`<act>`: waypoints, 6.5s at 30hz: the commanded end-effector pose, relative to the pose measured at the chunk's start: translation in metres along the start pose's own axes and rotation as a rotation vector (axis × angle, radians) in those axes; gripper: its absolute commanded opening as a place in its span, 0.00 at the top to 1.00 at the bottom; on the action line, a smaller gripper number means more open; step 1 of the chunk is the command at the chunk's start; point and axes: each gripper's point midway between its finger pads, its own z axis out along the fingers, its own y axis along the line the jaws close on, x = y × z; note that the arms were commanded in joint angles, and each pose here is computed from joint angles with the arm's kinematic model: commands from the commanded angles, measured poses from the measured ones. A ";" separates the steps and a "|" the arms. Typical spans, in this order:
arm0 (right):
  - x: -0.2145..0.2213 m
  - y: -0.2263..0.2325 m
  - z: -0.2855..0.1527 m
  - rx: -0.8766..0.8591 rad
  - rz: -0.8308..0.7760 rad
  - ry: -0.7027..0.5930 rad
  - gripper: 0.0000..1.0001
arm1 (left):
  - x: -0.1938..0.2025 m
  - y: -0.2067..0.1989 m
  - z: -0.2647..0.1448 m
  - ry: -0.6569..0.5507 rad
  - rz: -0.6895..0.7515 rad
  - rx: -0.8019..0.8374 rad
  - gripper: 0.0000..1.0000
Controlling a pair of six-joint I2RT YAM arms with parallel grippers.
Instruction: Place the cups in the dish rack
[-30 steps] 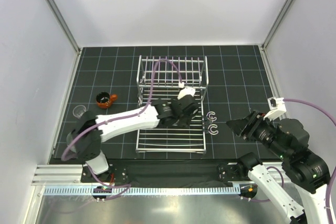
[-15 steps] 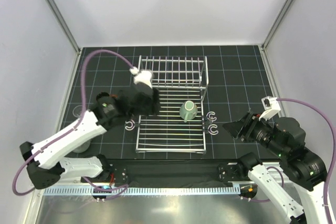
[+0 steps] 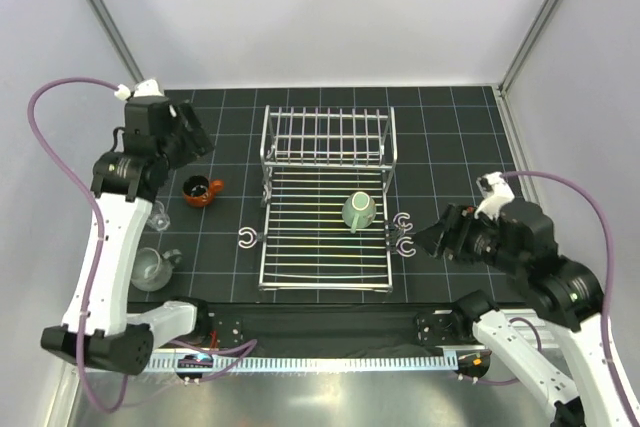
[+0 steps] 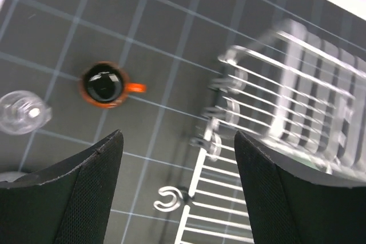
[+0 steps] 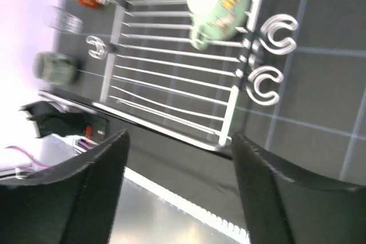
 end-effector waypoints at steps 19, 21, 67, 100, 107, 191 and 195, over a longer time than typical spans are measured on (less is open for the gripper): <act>-0.018 -0.050 0.025 0.302 -0.089 0.026 0.00 | 0.054 0.104 0.134 0.223 -0.376 -0.427 0.06; -0.011 -0.049 0.029 0.298 -0.091 0.079 0.00 | 0.058 0.111 0.140 0.217 -0.405 -0.473 0.09; 0.041 -0.029 0.050 0.093 -0.105 0.346 0.01 | 0.114 0.134 0.223 0.353 -0.508 -0.809 1.00; -0.007 0.174 0.024 -0.694 0.034 0.130 0.01 | -0.043 -0.126 -0.178 -0.353 -0.397 1.219 1.00; 0.007 0.233 0.045 -0.804 0.033 0.096 0.01 | -0.013 -0.105 -0.214 -0.398 -0.447 1.312 0.99; 0.076 0.018 0.133 0.276 -0.249 -0.016 0.96 | 0.100 -0.082 -0.133 -0.061 -0.381 1.026 0.00; 0.084 0.005 0.139 0.314 -0.249 -0.007 0.96 | 0.108 -0.086 -0.123 0.004 -0.402 1.006 0.00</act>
